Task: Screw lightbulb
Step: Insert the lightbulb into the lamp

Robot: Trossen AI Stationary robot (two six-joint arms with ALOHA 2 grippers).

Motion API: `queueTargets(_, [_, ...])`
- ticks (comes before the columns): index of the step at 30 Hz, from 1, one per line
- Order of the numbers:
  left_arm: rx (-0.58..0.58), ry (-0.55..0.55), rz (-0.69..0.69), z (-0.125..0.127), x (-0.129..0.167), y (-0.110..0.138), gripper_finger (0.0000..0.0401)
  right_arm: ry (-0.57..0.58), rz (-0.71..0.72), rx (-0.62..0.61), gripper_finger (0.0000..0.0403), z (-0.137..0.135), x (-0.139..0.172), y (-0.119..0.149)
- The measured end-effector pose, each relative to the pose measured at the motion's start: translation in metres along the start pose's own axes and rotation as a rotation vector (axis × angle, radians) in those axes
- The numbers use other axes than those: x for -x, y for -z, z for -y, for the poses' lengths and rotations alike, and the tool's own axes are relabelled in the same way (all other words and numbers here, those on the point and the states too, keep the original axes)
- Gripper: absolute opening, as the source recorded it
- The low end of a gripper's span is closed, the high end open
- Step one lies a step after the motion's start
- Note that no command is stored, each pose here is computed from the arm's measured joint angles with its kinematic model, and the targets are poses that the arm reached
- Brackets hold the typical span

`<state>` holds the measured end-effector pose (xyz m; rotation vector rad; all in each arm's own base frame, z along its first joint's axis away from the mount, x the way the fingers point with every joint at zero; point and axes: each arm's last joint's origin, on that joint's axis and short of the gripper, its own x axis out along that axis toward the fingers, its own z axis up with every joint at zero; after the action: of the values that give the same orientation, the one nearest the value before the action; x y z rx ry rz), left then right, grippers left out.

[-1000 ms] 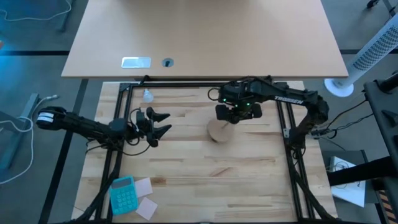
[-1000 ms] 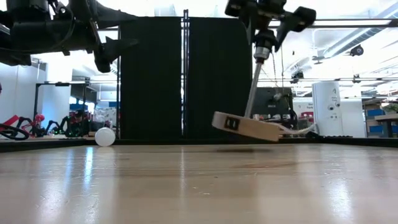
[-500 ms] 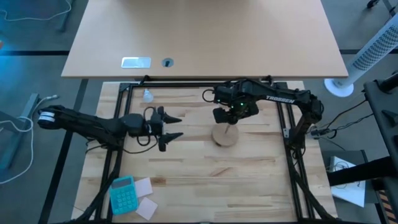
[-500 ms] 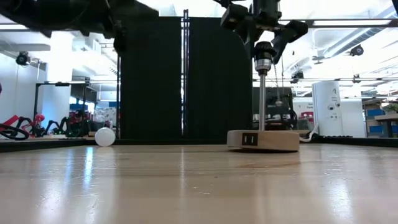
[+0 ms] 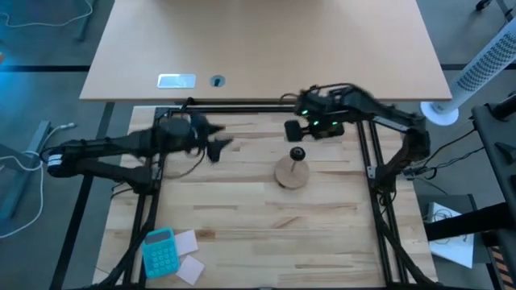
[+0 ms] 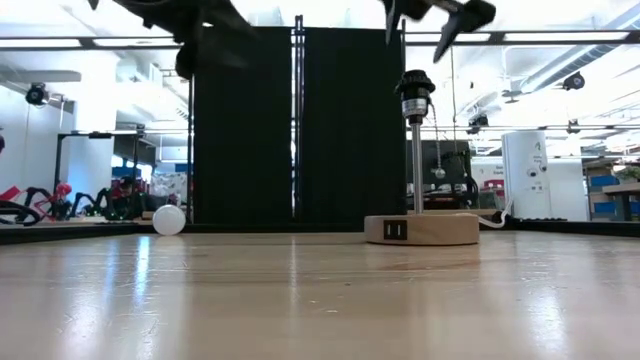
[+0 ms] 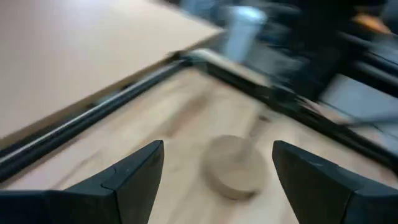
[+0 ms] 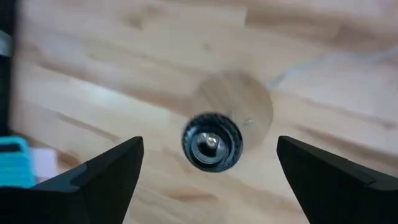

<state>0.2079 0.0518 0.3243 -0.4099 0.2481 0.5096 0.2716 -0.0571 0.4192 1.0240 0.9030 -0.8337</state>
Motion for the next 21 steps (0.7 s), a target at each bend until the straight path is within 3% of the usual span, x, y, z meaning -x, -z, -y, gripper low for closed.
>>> queueTargets(6, [0.231, -0.382, -0.108, -0.031, -0.006, -0.039, 0.0291, -0.062, 0.209, 0.047, 0.0364, 0.011, 0.045, -0.005])
queueTargets(12, [0.296, -0.702, -0.324, -0.065, -0.022, -0.06, 0.0291, -0.064, 0.275, 0.157, 0.0364, 0.026, 0.065, -0.007])
queueTargets(16, [0.497, -0.843, -0.423, -0.091, -0.044, -0.065, 0.0291, -0.051, 0.259, 0.256, 0.0364, 0.032, 0.071, 0.0])
queueTargets(21, [0.622, -0.901, -0.611, -0.127, -0.069, -0.058, 0.0292, -0.05, 0.224, 0.384, 0.0364, 0.037, 0.08, 0.019])
